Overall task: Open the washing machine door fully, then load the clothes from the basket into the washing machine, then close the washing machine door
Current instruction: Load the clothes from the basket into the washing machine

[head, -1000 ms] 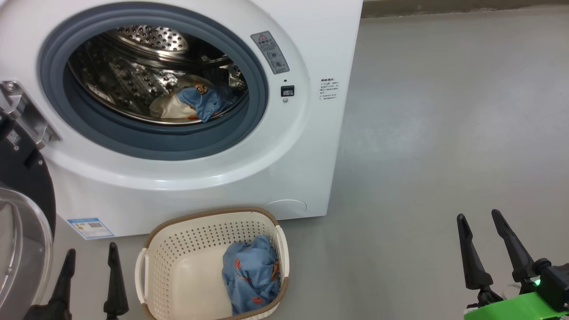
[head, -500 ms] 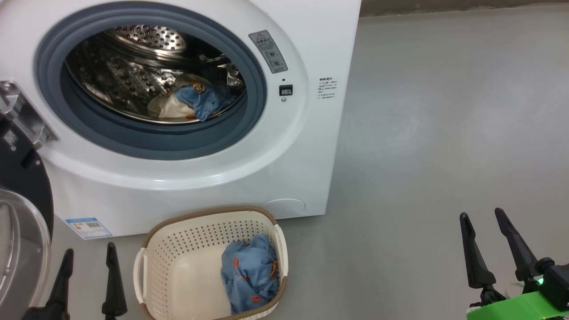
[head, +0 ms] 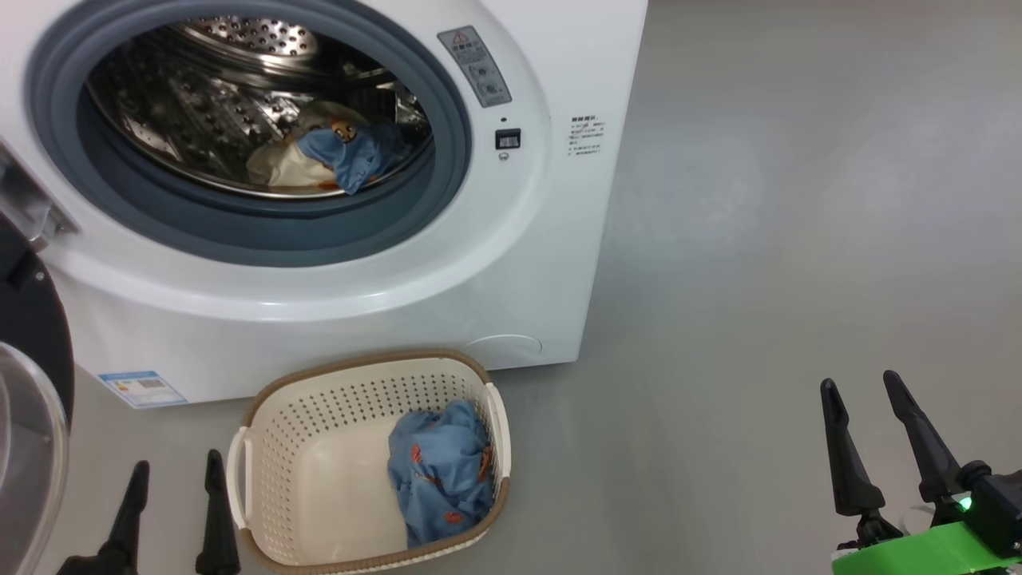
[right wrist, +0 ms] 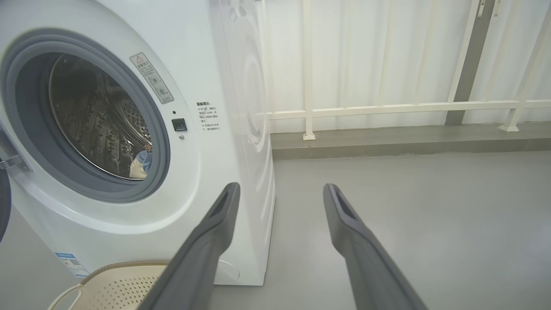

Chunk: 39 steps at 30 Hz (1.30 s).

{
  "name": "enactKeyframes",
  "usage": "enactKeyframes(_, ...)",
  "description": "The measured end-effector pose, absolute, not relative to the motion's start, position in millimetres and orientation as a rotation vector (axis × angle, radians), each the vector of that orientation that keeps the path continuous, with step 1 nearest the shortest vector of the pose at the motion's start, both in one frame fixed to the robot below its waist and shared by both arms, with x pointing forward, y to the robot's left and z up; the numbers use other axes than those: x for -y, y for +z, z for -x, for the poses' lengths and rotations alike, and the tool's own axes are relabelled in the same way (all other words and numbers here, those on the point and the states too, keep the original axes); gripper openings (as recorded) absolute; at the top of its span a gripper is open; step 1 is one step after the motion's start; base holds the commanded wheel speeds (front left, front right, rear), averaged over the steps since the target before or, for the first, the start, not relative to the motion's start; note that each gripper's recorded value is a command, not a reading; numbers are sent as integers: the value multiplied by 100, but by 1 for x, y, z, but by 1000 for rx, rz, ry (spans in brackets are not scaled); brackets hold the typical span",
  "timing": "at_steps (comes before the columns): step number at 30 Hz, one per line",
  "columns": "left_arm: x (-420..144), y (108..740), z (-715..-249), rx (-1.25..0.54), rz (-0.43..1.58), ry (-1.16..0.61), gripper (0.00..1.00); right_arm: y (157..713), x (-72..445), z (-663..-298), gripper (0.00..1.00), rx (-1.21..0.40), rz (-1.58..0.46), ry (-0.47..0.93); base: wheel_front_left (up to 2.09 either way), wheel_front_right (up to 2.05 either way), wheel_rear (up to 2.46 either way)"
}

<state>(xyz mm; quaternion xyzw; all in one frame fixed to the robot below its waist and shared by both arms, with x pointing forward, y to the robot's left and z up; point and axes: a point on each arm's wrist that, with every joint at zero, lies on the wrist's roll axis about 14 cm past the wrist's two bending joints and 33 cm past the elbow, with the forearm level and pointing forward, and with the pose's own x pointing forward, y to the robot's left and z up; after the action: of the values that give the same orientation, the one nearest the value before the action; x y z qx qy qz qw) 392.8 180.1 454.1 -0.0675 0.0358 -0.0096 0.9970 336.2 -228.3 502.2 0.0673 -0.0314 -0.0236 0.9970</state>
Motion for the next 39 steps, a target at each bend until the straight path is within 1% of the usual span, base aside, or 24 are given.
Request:
enactKeyframes(6, -166, 419, -392, -181, 145, -56, 100, 494, 228, -342, 100, 38, -143, -58, 0, 0, 0)
enactKeyframes(22, -105, 343, -433, -396, 184, -205, 100, 478, 223, -389, 100, 9, -154, -58, 0, 0, 0)
enactKeyframes(31, -68, 302, -450, -518, 184, -297, 100, 468, 231, -400, 100, -13, -148, -93, 0, 0, 0)
enactKeyframes(39, -53, 259, -457, -643, 138, -366, 100, 455, 236, -408, 100, -42, -140, -115, 0, 0, 0)
